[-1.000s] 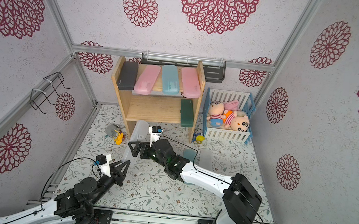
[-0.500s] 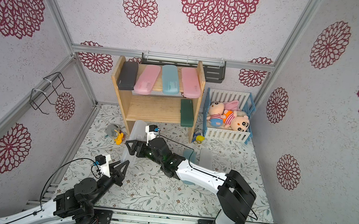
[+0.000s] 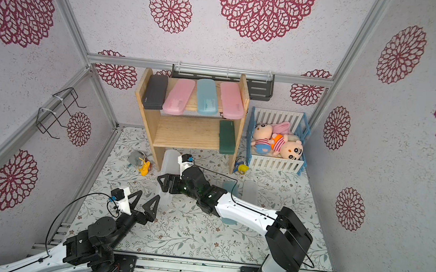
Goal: Remove the pencil cases from the shelf
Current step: Place the pencil case at the center of the board.
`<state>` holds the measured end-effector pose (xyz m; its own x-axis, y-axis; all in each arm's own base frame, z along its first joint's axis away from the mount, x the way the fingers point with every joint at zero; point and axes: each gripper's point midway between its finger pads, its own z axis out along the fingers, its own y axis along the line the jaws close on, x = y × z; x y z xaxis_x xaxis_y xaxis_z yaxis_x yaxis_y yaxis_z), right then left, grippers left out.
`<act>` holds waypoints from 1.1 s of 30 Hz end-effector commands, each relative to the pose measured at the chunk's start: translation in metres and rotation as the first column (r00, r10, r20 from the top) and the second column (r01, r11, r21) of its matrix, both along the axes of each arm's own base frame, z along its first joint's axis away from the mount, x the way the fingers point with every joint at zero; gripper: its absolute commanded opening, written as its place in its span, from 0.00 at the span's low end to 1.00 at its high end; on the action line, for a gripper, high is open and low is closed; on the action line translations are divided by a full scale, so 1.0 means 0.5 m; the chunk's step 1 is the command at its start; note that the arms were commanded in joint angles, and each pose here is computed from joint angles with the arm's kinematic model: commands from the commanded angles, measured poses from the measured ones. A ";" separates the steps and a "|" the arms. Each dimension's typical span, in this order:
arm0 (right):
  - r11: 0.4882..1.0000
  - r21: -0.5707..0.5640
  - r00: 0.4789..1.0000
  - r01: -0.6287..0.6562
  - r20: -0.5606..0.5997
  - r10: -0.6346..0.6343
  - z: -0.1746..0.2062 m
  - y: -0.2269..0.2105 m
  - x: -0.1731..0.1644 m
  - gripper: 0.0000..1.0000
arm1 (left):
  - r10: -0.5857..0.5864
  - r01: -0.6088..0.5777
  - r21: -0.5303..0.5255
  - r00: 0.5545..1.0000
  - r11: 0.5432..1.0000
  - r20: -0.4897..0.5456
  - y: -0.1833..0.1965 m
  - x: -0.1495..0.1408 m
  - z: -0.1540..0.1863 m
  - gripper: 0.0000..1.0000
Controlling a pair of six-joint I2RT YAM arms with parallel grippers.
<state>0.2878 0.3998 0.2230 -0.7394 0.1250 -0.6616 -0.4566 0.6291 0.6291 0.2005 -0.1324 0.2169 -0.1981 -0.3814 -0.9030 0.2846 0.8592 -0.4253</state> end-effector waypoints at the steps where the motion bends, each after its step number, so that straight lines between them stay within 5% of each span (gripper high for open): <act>1: 0.991 -0.132 0.998 0.007 0.070 0.002 0.046 -0.125 0.010 0.60 | 0.039 -0.037 -0.067 0.999 0.997 0.033 0.023 -0.004 0.040 0.97; 10: 0.843 -0.462 0.961 0.274 0.094 -0.261 0.047 -0.487 0.038 0.60 | 0.027 -0.010 -0.152 0.994 0.988 0.110 0.032 -0.014 0.094 0.97; 16: 0.624 -0.689 0.906 0.368 0.114 -0.408 -0.016 -0.668 0.073 0.62 | -0.030 0.053 -0.170 0.991 0.984 0.132 0.002 -0.016 0.090 0.97; 20: 0.530 -0.775 0.875 0.343 0.059 -0.480 -0.102 -0.763 0.073 0.62 | -0.059 0.080 -0.163 0.990 0.983 0.131 -0.015 -0.015 0.087 0.97; 23: 0.527 -0.771 0.871 0.359 0.074 -0.485 -0.116 -0.790 0.089 0.63 | -0.057 0.080 -0.169 0.989 0.982 0.137 -0.019 -0.013 0.082 0.97; 25: 0.456 -0.808 0.839 0.372 0.083 -0.538 -0.136 -0.845 0.099 0.63 | -0.052 0.078 -0.180 0.988 0.980 0.146 -0.021 -0.011 0.079 0.97; 27: 0.448 -0.812 0.818 0.374 0.061 -0.572 -0.156 -0.873 0.110 0.64 | -0.047 0.075 -0.188 0.987 0.979 0.153 -0.023 -0.009 0.072 0.97; 33: 0.402 -0.859 0.830 0.316 0.045 -0.556 -0.239 -0.913 0.119 0.65 | -0.031 0.055 -0.163 0.988 0.985 0.149 -0.023 -0.003 0.062 0.97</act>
<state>0.3351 -0.0445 0.1026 -0.8985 0.0316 -0.4379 0.1244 0.9749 -0.1848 0.2008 -0.1446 0.2339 -0.1199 -0.4956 -0.8602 0.3690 0.7821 -0.5021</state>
